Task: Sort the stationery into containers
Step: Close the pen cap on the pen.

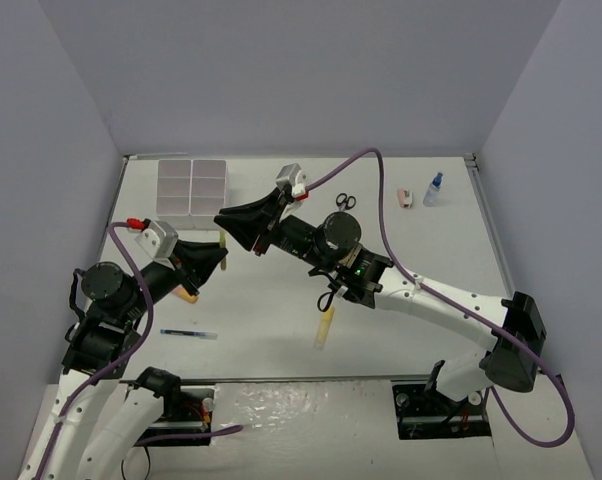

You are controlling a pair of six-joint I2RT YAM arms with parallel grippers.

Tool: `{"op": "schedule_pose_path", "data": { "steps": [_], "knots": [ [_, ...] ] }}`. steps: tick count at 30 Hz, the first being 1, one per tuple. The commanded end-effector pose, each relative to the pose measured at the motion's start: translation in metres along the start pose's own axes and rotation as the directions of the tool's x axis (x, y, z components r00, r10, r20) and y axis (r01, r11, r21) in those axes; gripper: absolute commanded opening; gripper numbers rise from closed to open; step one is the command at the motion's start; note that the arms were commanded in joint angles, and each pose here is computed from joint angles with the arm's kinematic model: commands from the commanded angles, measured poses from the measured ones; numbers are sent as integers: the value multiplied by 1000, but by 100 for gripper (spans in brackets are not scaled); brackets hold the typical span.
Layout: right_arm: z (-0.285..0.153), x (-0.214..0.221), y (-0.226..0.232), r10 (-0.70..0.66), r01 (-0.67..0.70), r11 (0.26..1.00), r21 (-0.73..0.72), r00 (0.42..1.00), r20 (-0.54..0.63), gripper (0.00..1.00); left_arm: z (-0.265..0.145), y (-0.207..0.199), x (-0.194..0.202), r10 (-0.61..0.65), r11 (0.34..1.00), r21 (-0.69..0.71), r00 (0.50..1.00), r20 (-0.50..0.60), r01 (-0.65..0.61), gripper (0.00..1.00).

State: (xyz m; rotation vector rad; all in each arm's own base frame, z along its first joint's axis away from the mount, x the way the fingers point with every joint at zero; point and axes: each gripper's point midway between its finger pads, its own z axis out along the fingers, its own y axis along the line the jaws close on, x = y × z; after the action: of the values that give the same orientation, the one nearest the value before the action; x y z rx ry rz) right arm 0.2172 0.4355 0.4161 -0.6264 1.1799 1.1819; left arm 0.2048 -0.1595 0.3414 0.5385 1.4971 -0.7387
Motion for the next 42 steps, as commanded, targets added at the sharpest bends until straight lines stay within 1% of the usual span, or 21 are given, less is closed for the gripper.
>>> {"op": "schedule_pose_path", "data": {
  "steps": [1, 4, 8, 12, 16, 22, 25, 29, 30, 33, 37, 42],
  "knots": [
    [1, -29, 9, 22, -19, 999, -26, 991, 128, 0, -2, -5, -47, 72, 997, -2, 988, 139, -72, 0],
    [2, -24, 10, 45, -41, 998, -39, 991, 124, 0, -3, -5, -53, 79, 997, -7, 984, 162, -79, 0],
    [6, -8, 10, 68, -64, 997, -48, 994, 90, 0, -4, -5, -69, 97, 995, -16, 970, 222, -96, 0],
    [2, 7, 4, 76, -75, 997, -22, 995, 64, 0, -7, -7, -76, 104, 995, -18, 964, 246, -103, 0],
    [2, 27, -3, 77, -77, 997, 5, 997, 7, 0, -7, -4, -78, 123, 992, -32, 962, 245, -119, 0],
    [-6, 38, -6, 67, -67, 997, 25, 997, -27, 0, -8, 1, -73, 113, 993, -52, 968, 223, -104, 0],
    [-6, 51, -7, 91, -90, 996, 27, 995, -42, 0, -7, 3, -72, 107, 994, -57, 972, 211, -97, 0],
    [-11, 73, -8, 149, -147, 989, 32, 987, -67, 0, -8, 10, -78, 149, 987, -97, 968, 204, -131, 0],
    [-12, 78, -9, 159, -157, 987, 37, 984, -78, 0, -8, 13, -72, 139, 987, -102, 973, 182, -122, 0],
    [-13, 92, -5, 156, -150, 987, 50, 980, -126, 0, -8, 11, -70, 134, 988, -95, 976, 174, -119, 0],
    [-12, 106, 6, 154, -148, 988, 50, 977, -148, 0, -11, 11, -75, 153, 986, -99, 973, 172, -137, 0],
    [-17, 123, 1, 202, -190, 978, 90, 968, -150, 0, -12, 10, -79, 189, 980, -98, 968, 164, -174, 0]
  ]
}}
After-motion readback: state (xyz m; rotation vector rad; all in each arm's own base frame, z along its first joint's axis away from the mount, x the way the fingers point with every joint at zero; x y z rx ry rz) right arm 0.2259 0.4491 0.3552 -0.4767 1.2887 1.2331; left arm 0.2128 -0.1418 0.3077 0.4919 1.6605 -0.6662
